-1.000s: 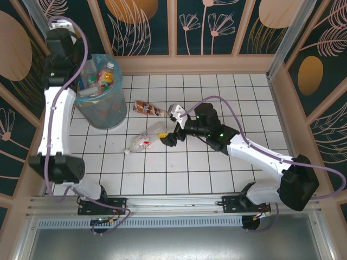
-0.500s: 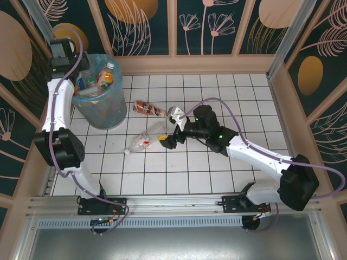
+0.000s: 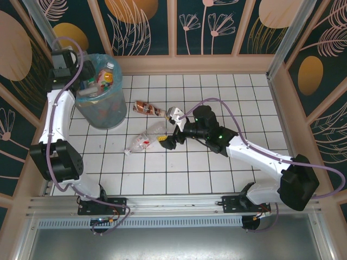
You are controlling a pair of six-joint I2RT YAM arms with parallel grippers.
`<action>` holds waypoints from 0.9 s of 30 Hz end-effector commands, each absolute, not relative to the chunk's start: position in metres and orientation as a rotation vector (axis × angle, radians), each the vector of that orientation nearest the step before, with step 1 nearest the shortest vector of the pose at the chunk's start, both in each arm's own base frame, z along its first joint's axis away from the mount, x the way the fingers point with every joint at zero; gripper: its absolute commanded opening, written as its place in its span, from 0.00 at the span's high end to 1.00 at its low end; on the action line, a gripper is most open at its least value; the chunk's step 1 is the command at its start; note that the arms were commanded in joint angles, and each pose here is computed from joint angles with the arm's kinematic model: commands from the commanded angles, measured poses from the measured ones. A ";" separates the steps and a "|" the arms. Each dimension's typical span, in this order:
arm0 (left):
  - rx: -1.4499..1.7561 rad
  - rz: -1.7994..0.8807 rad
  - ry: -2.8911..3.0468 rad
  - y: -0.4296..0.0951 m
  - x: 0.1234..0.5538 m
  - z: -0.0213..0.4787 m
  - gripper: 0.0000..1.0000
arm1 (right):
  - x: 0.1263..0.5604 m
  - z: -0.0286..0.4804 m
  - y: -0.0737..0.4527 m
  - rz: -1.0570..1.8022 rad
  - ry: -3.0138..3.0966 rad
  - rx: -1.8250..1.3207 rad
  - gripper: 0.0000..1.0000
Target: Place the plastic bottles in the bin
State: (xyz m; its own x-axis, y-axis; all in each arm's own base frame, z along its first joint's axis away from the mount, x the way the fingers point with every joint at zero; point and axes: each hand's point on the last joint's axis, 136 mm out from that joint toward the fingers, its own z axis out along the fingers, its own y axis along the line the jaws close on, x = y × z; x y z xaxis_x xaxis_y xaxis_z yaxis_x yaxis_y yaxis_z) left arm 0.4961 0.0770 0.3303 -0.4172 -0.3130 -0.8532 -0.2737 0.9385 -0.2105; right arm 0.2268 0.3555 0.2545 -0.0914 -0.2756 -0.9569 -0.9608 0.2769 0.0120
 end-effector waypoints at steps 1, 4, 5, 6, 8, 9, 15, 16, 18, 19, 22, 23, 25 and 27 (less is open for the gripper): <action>-0.508 -0.018 1.980 0.089 0.509 0.354 0.24 | 0.223 0.263 0.361 0.909 1.533 -1.171 0.01; -0.555 -0.011 2.062 0.093 0.522 0.326 0.23 | 0.223 0.264 0.361 0.903 1.529 -1.169 0.01; -0.564 -0.024 2.080 0.092 0.525 0.318 0.23 | 0.222 0.263 0.360 0.901 1.528 -1.169 0.01; -0.562 -0.040 2.090 0.089 0.528 0.312 0.23 | 0.222 0.264 0.359 0.898 1.526 -1.169 0.01; -0.572 -0.058 2.104 0.088 0.532 0.304 0.22 | 0.221 0.262 0.356 0.885 1.525 -1.173 0.01; -0.573 -0.063 2.109 0.088 0.533 0.301 0.22 | 0.221 0.263 0.355 0.878 1.522 -1.173 0.01; -0.566 -0.104 2.155 0.082 0.542 0.283 0.26 | 0.219 0.260 0.348 0.852 1.523 -1.167 0.01; -0.559 -0.108 2.160 0.081 0.542 0.283 0.28 | 0.219 0.259 0.347 0.852 1.524 -1.167 0.01; -0.550 -0.107 2.161 0.080 0.542 0.283 0.34 | 0.218 0.257 0.346 0.852 1.527 -1.165 0.01; -0.542 -0.104 2.158 0.080 0.541 0.286 0.38 | 0.218 0.256 0.346 0.852 1.529 -1.163 0.01; -0.506 -0.099 2.126 0.079 0.538 0.302 0.49 | 0.217 0.256 0.345 0.852 1.528 -1.164 0.01; -0.478 -0.103 2.109 0.077 0.536 0.310 0.52 | 0.217 0.256 0.345 0.851 1.528 -1.163 0.01; -0.433 -0.089 2.066 0.076 0.530 0.329 0.56 | 0.218 0.257 0.345 0.848 1.524 -1.159 0.01; -0.378 -0.063 2.024 0.075 0.522 0.349 0.58 | 0.218 0.257 0.345 0.848 1.523 -1.158 0.01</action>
